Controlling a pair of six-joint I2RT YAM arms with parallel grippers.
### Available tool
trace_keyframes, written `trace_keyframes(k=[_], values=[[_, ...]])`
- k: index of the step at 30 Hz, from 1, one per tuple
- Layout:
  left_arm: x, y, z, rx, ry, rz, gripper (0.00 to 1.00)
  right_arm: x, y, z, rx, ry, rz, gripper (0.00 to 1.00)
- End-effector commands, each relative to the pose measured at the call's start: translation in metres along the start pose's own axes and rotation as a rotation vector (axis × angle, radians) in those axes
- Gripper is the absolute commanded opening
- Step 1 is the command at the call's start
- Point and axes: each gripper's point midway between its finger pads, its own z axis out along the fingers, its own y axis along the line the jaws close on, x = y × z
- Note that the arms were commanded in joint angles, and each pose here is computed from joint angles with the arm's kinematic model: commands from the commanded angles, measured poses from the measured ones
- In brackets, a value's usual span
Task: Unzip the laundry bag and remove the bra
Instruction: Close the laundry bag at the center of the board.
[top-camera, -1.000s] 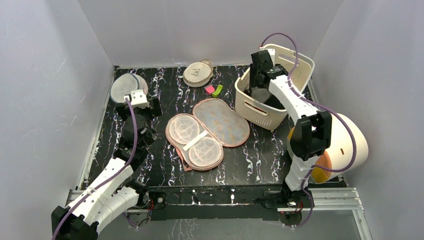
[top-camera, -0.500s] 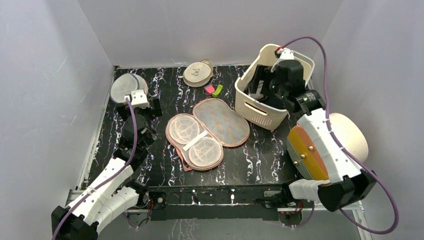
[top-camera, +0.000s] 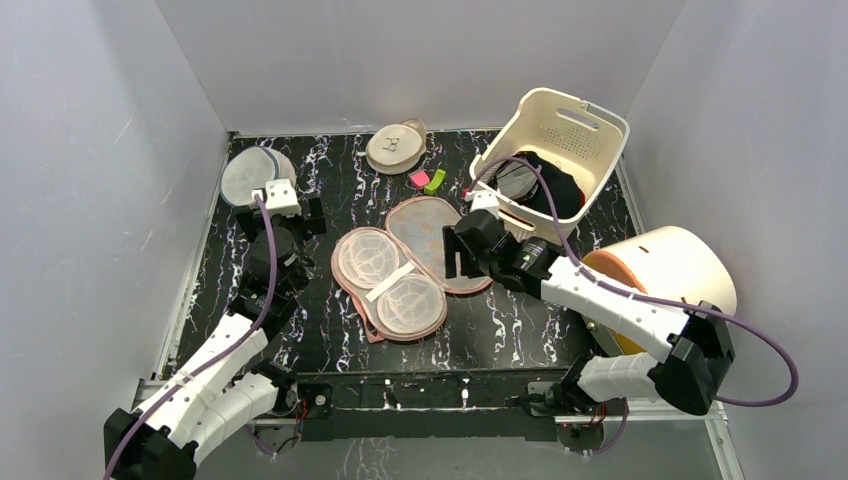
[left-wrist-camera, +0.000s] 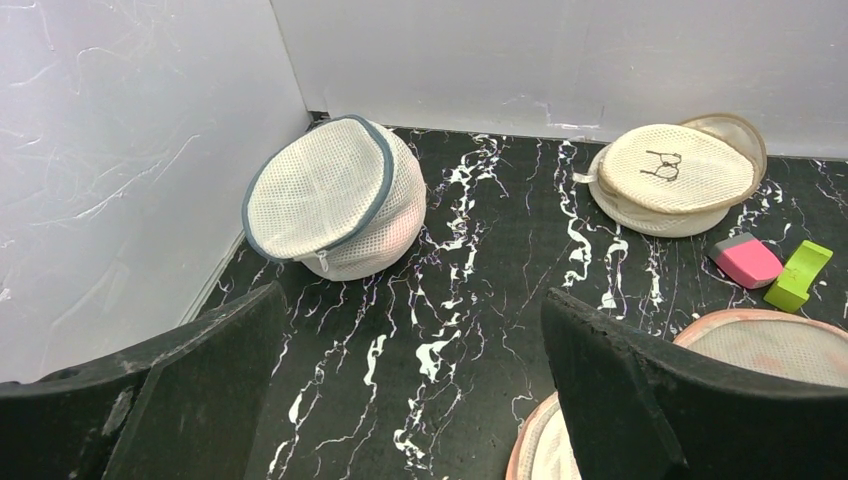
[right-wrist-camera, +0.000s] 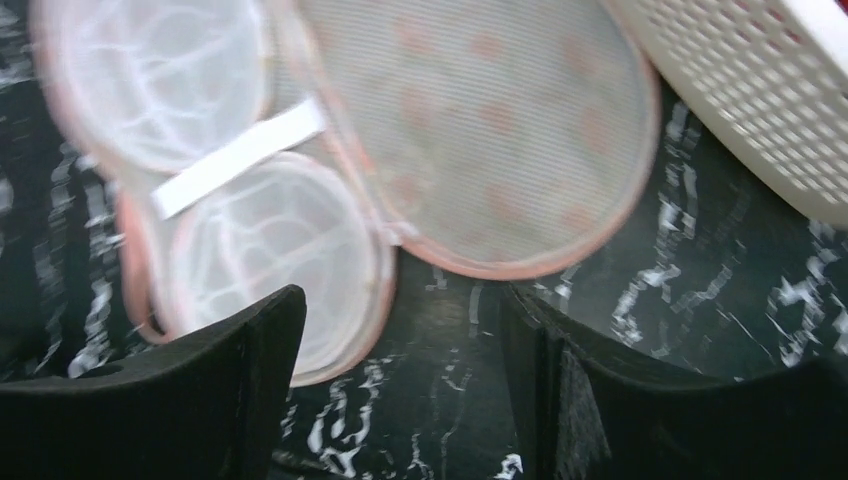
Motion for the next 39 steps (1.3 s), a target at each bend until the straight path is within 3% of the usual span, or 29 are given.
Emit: trace_keyframes(k=[1,8,23,32,39], values=[[-0.014,0.000,0.001,0.002,-0.025,-0.037,0.98,-0.011,-0.056,0.008,0.289,-0.168,0.106,0.66],[-0.013,0.000,0.001,0.001,-0.022,-0.033,0.98,-0.003,-0.103,0.028,0.405,-0.228,0.223,0.49],[-0.015,0.001,0.000,0.002,-0.029,-0.040,0.98,0.013,-0.130,0.057,0.440,-0.379,0.373,0.47],[-0.017,0.002,0.000,0.001,-0.034,-0.045,0.98,0.033,-0.137,0.084,0.418,-0.324,0.417,0.52],[-0.017,0.002,-0.001,0.001,-0.035,-0.045,0.98,0.047,-0.136,0.096,0.401,-0.299,0.426,0.45]])
